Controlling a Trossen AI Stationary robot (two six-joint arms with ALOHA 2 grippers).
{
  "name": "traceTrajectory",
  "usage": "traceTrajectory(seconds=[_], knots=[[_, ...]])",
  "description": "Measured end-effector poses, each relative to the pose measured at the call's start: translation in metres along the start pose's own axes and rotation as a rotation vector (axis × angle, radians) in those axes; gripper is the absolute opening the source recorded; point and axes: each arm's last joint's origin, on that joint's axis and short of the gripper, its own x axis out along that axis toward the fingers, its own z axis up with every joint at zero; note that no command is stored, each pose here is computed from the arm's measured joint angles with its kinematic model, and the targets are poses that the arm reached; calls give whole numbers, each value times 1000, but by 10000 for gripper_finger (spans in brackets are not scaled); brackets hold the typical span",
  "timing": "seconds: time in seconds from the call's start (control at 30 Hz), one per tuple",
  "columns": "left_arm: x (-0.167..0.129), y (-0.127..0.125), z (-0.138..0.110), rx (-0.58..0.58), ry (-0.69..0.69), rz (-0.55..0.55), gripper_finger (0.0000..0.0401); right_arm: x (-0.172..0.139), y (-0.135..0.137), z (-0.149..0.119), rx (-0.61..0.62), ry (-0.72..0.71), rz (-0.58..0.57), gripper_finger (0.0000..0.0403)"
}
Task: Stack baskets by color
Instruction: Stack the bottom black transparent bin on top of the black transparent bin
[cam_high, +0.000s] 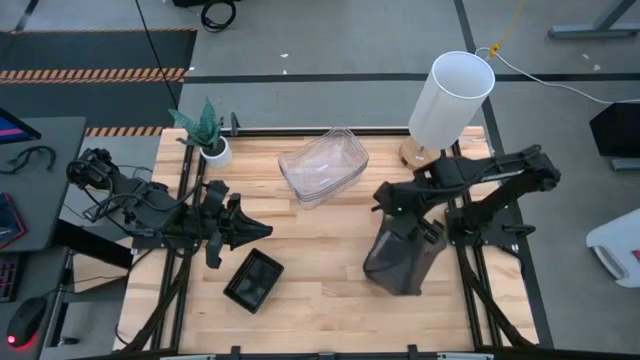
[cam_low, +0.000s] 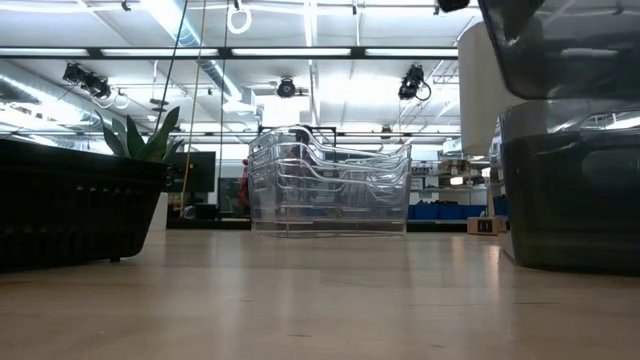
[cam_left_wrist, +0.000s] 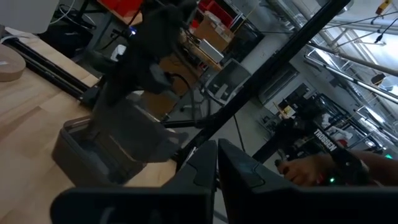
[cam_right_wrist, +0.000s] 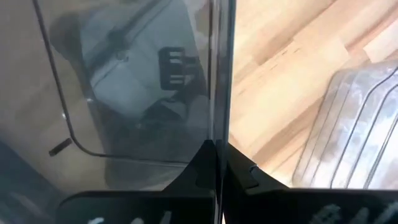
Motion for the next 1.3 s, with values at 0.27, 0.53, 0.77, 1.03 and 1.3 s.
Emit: traceTrajectory(seconds=[0.27, 0.53, 0.77, 1.03, 1.3], knots=[[0, 1, 1, -14, -23, 26, 18, 30, -31, -3, -119, 68, 73, 3], [0, 1, 1, -41, -26, 27, 16, 54, -46, -2, -237, 119, 137, 3], [0, 1, 1, -41, -26, 27, 17, 73, -51, 2, -245, 171, 180, 3], [0, 1, 1, -41, -26, 27, 16, 83, -55, 5, -244, 168, 178, 3], [0, 1, 0, -38, -23, 30, 15, 96, -49, 1, -243, 184, 222, 3]])
